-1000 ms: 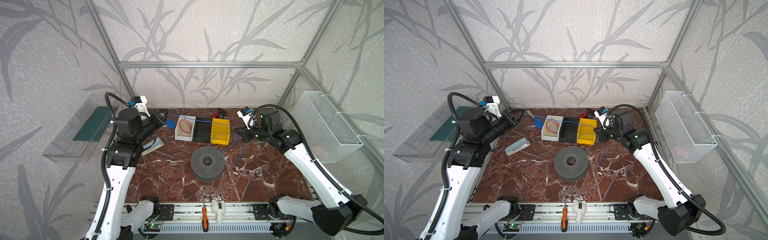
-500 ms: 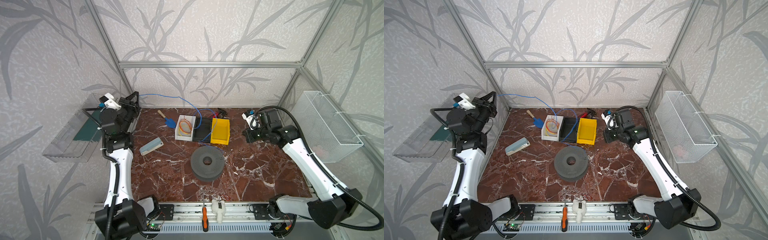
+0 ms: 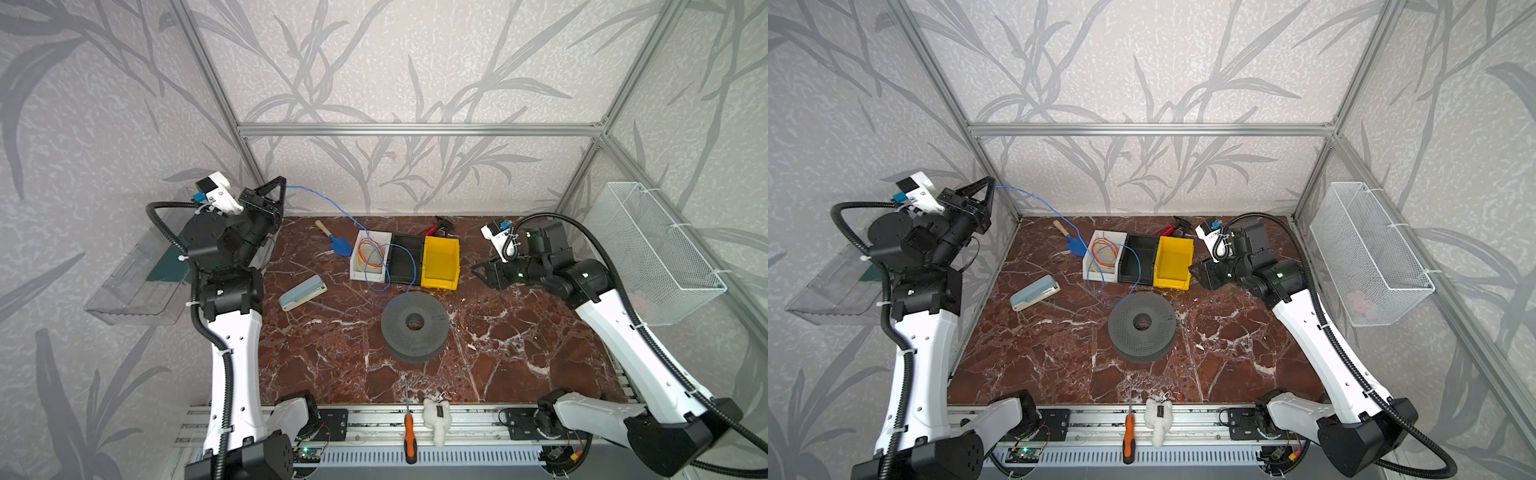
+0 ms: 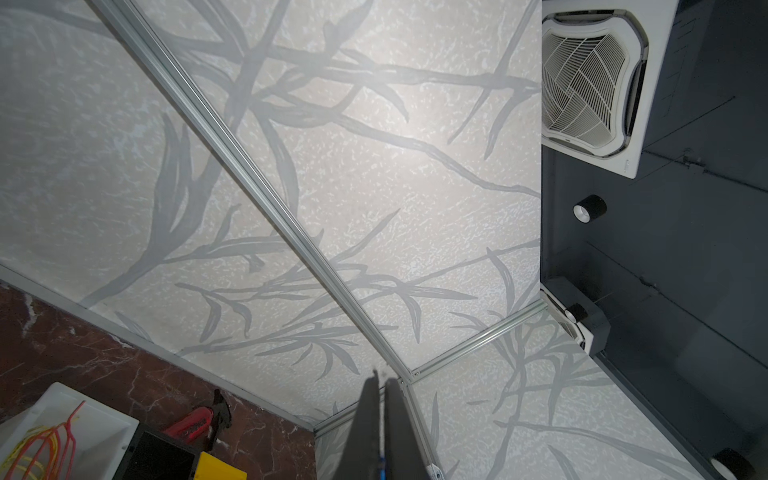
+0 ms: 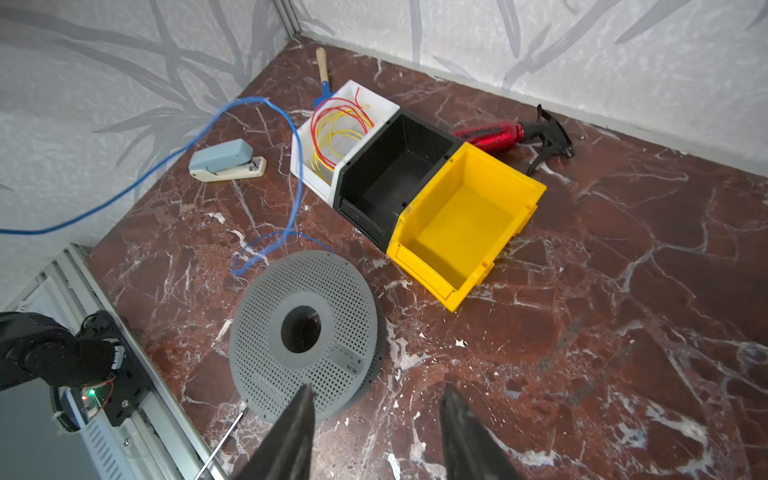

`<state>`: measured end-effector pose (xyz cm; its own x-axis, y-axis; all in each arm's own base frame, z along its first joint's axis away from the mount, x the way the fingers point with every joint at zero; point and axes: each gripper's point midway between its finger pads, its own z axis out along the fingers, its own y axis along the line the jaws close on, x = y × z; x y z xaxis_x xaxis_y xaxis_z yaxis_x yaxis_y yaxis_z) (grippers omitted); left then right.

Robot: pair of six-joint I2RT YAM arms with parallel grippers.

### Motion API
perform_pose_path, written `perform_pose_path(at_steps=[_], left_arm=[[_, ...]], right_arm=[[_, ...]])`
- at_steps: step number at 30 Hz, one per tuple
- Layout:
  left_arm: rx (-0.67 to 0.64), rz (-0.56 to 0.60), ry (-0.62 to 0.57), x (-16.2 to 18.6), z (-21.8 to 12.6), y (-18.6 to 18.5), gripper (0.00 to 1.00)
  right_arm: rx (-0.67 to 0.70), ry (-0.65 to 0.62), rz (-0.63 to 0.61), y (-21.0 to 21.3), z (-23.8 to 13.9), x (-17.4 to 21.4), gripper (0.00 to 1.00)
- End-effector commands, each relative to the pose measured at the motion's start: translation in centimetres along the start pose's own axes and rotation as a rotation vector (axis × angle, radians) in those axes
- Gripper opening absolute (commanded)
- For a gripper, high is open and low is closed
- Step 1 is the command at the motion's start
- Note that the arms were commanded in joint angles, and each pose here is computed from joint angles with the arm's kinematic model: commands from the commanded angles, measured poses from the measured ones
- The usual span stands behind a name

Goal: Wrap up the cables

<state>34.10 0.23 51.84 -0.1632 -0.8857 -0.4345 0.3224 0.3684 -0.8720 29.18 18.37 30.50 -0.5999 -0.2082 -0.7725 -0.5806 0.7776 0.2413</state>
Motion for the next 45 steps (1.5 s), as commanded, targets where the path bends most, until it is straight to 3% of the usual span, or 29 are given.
perform_pose_path(at_steps=[1,12,20,32,35,36,38,41,45], left_arm=[[0.038,0.012,0.038,0.7,-0.4,-2.6,0.00],[0.227,0.064,0.030,-0.4,-1.5,-10.8,0.00],[0.241,0.062,0.051,0.5,-2.1,-11.0,0.00],[0.265,0.066,0.072,0.8,-2.0,-11.4,0.00],[0.263,0.065,0.072,0.8,-2.0,-11.3,0.00],[0.260,0.064,0.072,0.8,-2.0,-11.2,0.00],[0.256,0.066,0.068,0.7,-1.9,-11.1,0.00],[0.252,0.077,0.058,0.4,-2.1,-11.4,0.00],[0.229,0.126,0.022,-0.6,-2.6,-12.6,0.00]], right_arm=[[-0.109,-0.058,0.071,1.6,1.1,-0.2,0.58],[-0.253,-0.138,0.050,6.7,8.4,0.3,0.73],[-0.383,-0.220,0.042,10.6,11.4,-1.7,0.78],[-0.384,-0.186,0.150,9.8,16.6,-0.9,0.80],[-0.441,-0.200,0.172,10.5,17.0,-1.3,0.66],[-0.459,-0.208,0.181,10.8,17.0,-1.6,0.57],[-0.461,-0.224,0.190,10.8,16.7,-1.9,0.27],[-0.421,-0.253,0.188,9.8,15.4,-2.5,0.00],[-0.274,-0.263,0.138,7.1,11.7,-3.6,0.00]])
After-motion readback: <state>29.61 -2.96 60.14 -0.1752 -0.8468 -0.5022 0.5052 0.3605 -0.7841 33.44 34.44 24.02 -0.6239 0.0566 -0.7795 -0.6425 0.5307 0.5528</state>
